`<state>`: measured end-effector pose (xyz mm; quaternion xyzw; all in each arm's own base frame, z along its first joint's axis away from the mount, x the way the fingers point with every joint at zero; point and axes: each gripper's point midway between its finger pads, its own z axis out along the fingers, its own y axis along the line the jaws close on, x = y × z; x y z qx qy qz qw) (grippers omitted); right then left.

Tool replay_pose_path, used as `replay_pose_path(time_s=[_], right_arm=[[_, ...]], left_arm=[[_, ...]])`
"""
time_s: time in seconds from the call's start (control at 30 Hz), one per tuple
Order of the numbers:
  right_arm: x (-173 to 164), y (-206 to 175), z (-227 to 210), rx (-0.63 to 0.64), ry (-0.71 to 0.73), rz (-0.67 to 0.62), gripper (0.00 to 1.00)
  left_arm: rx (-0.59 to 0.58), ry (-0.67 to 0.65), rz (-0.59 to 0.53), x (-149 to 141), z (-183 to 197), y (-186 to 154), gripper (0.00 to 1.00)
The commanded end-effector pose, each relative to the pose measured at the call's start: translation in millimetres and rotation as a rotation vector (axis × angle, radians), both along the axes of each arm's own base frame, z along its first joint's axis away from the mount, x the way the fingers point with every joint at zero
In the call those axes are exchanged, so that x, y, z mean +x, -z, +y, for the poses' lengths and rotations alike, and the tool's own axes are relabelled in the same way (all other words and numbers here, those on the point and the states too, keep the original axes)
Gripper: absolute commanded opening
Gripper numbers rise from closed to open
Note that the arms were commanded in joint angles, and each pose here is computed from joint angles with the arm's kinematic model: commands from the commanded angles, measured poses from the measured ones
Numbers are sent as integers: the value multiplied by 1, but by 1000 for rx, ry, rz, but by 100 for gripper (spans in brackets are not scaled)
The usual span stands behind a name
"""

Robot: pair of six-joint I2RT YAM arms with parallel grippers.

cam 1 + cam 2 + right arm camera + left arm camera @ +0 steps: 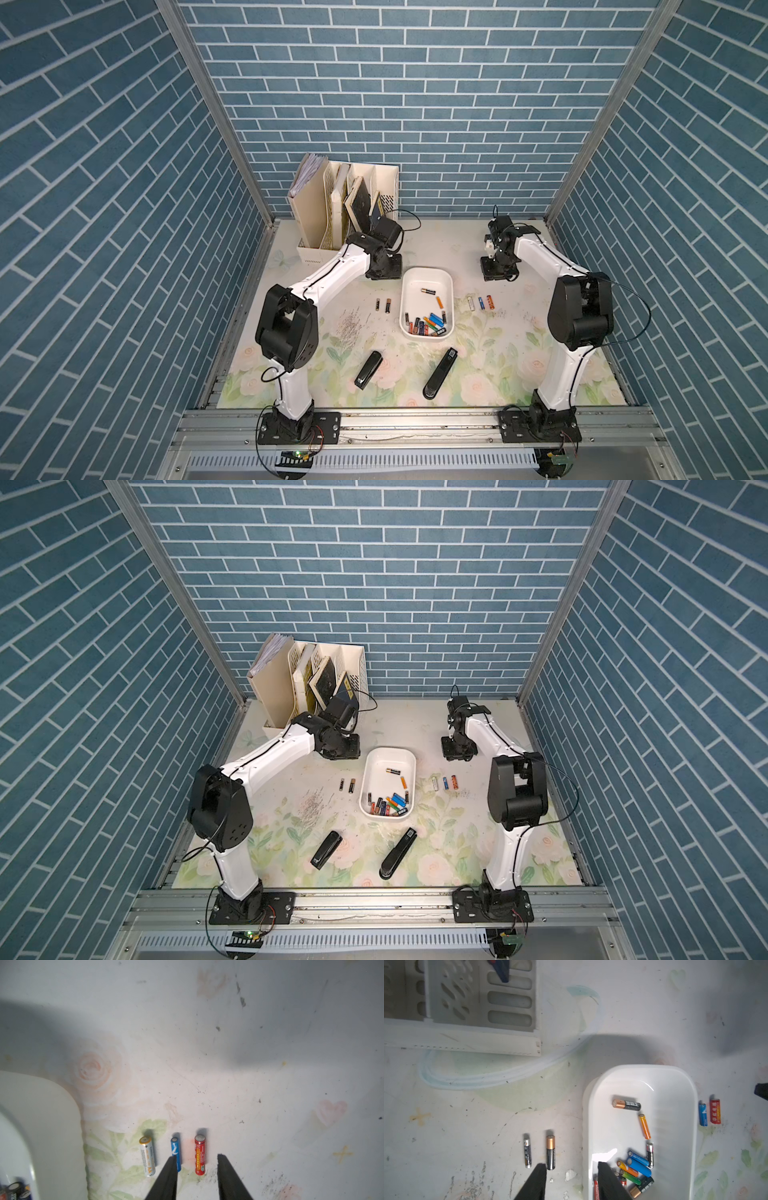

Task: Take the batteries out of the storage box
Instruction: Place the battery at the center of the board, then adjust the battery in the storage box.

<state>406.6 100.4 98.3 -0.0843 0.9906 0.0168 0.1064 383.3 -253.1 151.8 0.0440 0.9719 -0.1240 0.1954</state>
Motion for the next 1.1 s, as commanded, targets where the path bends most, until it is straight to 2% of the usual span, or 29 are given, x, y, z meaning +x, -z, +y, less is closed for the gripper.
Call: replay_pose_path(time_s=[0.0,0.2,0.4,0.8,1.07], right_arm=[[-7,-20,9,14,-25,-3,36],[-11,-19,17,19,-40,3,36],[-13,-14,17,22,-45,14,36],[-14,-6,19,26,-54,30,36],[-14,-4,19,25,-56,34,36]], left_arm=[[52,28,22,-10,-21,11,46],[38,124,81,-30,-78,47,47],[38,194,149,-53,-112,87,51],[96,208,191,-64,-113,115,51],[145,195,183,-66,-101,110,50]])
